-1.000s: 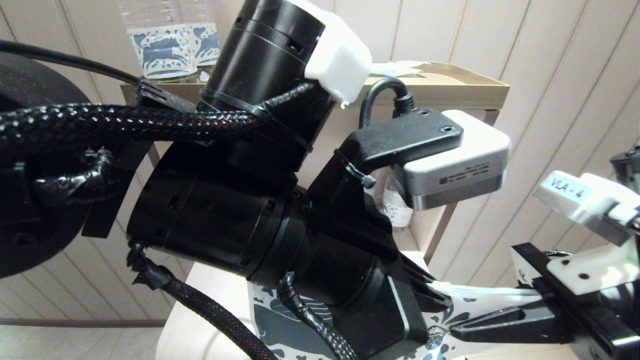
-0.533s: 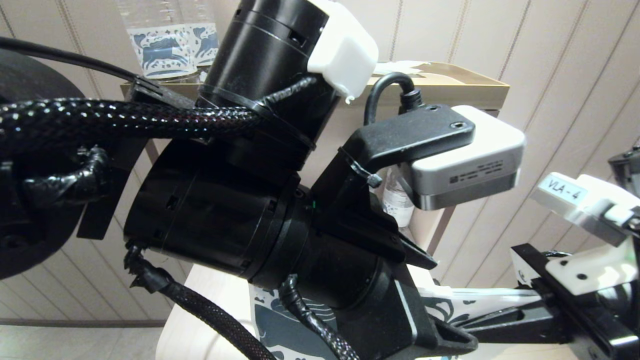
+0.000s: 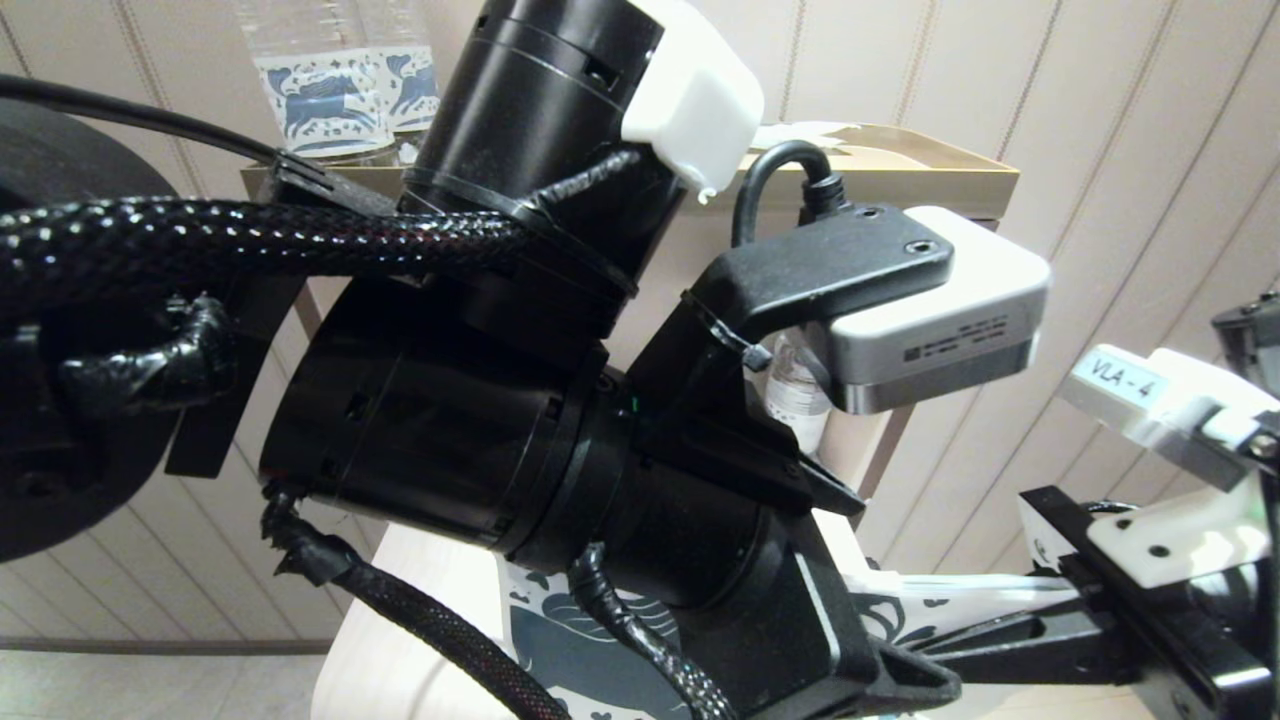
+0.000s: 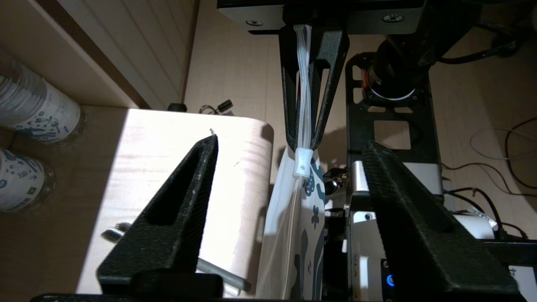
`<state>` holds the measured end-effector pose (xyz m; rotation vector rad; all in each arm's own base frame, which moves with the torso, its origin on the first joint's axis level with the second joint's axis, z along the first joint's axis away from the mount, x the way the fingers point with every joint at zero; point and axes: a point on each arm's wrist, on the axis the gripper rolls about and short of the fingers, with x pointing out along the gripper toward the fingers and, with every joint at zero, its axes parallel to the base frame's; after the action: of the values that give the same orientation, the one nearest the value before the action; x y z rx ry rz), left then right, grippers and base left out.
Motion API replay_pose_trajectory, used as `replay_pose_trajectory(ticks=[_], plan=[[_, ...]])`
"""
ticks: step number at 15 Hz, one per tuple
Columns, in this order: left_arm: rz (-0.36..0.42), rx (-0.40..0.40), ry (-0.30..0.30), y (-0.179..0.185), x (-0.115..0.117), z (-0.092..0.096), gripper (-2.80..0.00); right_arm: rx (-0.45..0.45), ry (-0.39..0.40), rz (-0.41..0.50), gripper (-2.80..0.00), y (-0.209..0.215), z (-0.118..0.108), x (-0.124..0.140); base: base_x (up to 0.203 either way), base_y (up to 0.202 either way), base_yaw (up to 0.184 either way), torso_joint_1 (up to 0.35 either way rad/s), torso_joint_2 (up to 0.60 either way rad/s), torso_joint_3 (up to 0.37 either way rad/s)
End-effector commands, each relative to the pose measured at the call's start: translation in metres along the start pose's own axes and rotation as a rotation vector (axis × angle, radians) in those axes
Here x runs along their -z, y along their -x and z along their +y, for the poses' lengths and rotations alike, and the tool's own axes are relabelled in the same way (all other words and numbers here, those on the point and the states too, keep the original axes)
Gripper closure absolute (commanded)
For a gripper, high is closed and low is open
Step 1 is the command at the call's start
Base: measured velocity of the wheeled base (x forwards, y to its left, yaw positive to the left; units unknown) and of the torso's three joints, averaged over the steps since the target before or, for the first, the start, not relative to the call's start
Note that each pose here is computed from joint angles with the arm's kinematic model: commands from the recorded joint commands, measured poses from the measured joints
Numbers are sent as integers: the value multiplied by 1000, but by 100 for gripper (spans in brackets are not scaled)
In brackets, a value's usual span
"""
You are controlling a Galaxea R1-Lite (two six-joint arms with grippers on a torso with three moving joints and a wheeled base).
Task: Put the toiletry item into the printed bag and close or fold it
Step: Open the storage bag
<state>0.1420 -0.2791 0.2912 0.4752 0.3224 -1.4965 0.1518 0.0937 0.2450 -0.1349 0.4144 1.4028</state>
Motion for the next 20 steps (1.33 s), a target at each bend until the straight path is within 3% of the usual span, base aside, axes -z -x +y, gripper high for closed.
replay_pose_trajectory(ticks=[1,13,20], plan=[[-2,2,2,-1,-1,1,0,-6,-1,1,0,-1,-1,0,0,0,0,0,0,0],[4,20,11,1,0,-2,0,-8,-2,5,0,-2,-1,2,0,0,0,0,0,0],[35,17,20,10,12,-9,0,1,12,-7,0,3,3,0,0,0,0,0,0,0]])
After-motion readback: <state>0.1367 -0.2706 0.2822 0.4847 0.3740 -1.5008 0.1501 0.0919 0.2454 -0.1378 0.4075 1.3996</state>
